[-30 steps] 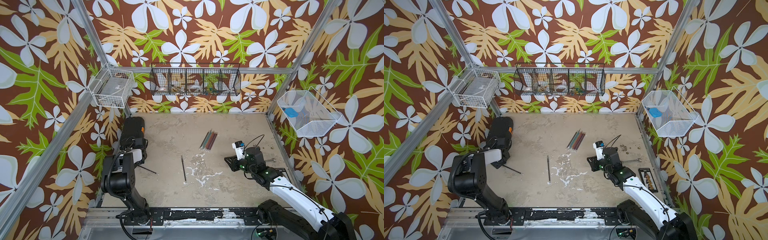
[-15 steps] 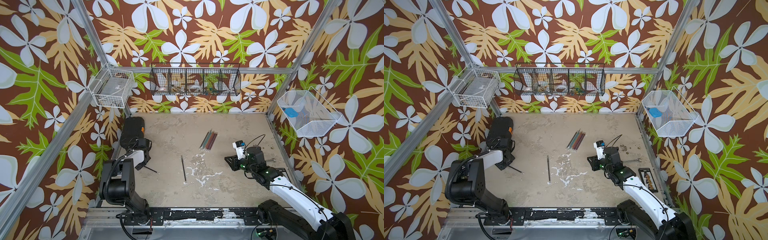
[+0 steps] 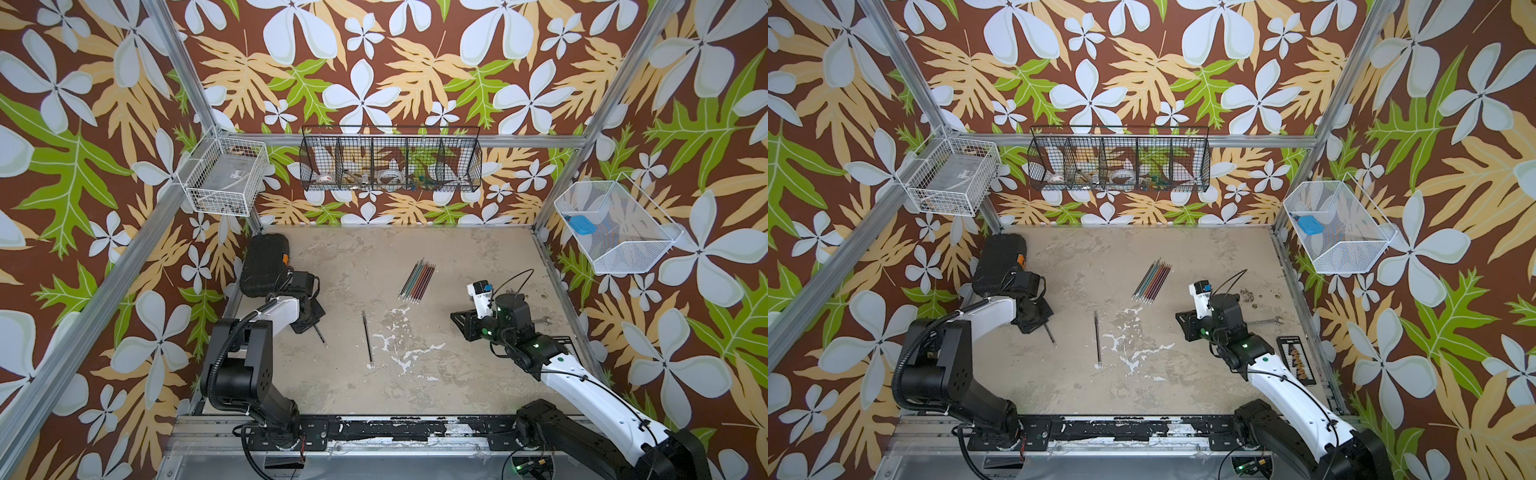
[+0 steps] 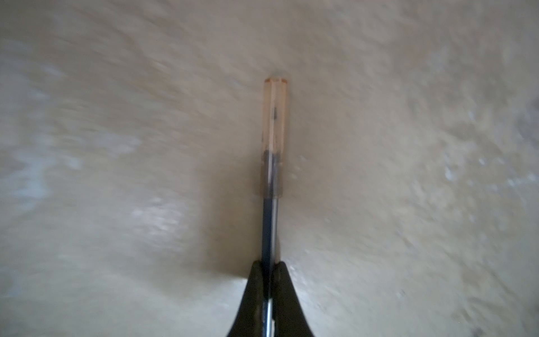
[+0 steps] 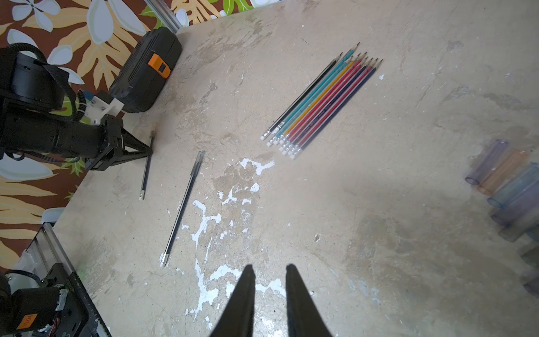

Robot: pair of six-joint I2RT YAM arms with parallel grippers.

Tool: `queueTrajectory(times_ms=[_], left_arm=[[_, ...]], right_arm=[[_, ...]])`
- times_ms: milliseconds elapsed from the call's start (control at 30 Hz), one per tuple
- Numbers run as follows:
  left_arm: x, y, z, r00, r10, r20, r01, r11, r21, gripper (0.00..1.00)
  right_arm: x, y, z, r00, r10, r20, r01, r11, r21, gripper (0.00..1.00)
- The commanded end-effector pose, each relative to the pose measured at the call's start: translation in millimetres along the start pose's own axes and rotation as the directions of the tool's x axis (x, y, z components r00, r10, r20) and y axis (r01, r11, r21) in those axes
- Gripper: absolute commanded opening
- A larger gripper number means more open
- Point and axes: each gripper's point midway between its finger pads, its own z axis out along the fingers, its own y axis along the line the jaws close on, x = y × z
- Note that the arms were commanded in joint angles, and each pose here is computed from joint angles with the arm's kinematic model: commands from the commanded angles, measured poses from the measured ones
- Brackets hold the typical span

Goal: Remove the protective cover of the pencils
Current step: Pick up the pencil from the center of the board.

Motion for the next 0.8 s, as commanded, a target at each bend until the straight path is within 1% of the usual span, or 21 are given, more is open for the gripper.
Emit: queueTrajectory(times_ms=[0,167,300,367,400,433,467,500,533,567,600,633,667,767], left_arm=[[18.8,-18.7,-7.2,0.993,0.077,-0.085,-0.065,0.99,0.128,0.0],[24.2,-22.0,-13.5,0.992,0.097,-0.077,-0.083,0.981,0.175,0.0],[18.8,-28.8,-26.4,0.991,0.13,-0.037,-0.12,0.97,0.21,0.0],[16.6,-40.2,-39.3,0.985,0.172,-0.007,-0.164,0.951,0.262,0.0],[16.0,-50.7,-48.7,0.978,0.209,0.019,-0.206,0.932,0.298,0.0],[17.8,-63.5,-58.7,0.966,0.254,0.046,-0.255,0.907,0.336,0.0],[22.8,-82.0,-71.7,0.944,0.318,0.085,-0.326,0.868,0.376,0.0],[29.8,-103.2,-87.1,0.912,0.386,0.137,-0.408,0.821,0.399,0.0],[38.4,-123.5,-101.5,0.874,0.446,0.192,-0.485,0.777,0.402,0.0],[48.3,-147.0,-117.9,0.824,0.504,0.257,-0.566,0.724,0.395,0.0],[58.2,-167.2,-131.5,0.78,0.546,0.306,-0.626,0.674,0.393,0.0],[71.7,-190.1,-146.0,0.732,0.583,0.352,-0.681,0.61,0.405,0.0],[83.4,-211.9,-158.8,0.694,0.606,0.388,-0.718,0.549,0.428,0.0],[104.1,-259.8,-185.4,0.613,0.637,0.467,-0.783,0.408,0.47,0.0]], right_arm=[[-2.1,0.6,-0.6,1.0,-0.004,0.011,0.004,1.0,-0.002,0.23],[-3.4,-0.1,-2.1,1.0,-0.004,0.01,0.004,1.0,0.008,0.23],[-3.1,-3.3,-2.4,1.0,-0.002,0.009,0.002,1.0,0.025,0.23],[-2.3,-1.3,-1.2,1.0,-0.001,0.001,0.001,1.0,0.013,0.23],[-2.1,4.1,-0.6,1.0,0.001,-0.006,-0.001,1.0,-0.017,0.23],[-2.8,11.8,-0.3,1.0,0.002,-0.009,-0.002,0.998,-0.06,0.23],[-2.6,22.8,-0.5,1.0,0.003,-0.015,-0.004,0.992,-0.124,0.24],[-3.6,33.5,-1.6,1.0,0.006,-0.022,-0.009,0.983,-0.184,0.29],[-3.7,40.6,-2.5,0.999,0.009,-0.032,-0.016,0.975,-0.222,0.31],[-6.0,45.7,-4.7,0.999,0.011,-0.038,-0.02,0.97,-0.243,0.33],[-8.9,47.8,-7.9,0.999,0.01,-0.038,-0.019,0.969,-0.245,0.36],[-14.7,50.5,-13.6,1.0,0.003,-0.027,-0.009,0.97,-0.242,0.4],[-20.2,50.9,-20.6,1.0,-0.003,-0.01,0.001,0.975,-0.224,0.46],[-41.1,53.3,-44.4,0.998,-0.013,0.061,0.023,0.985,-0.172,0.6]])
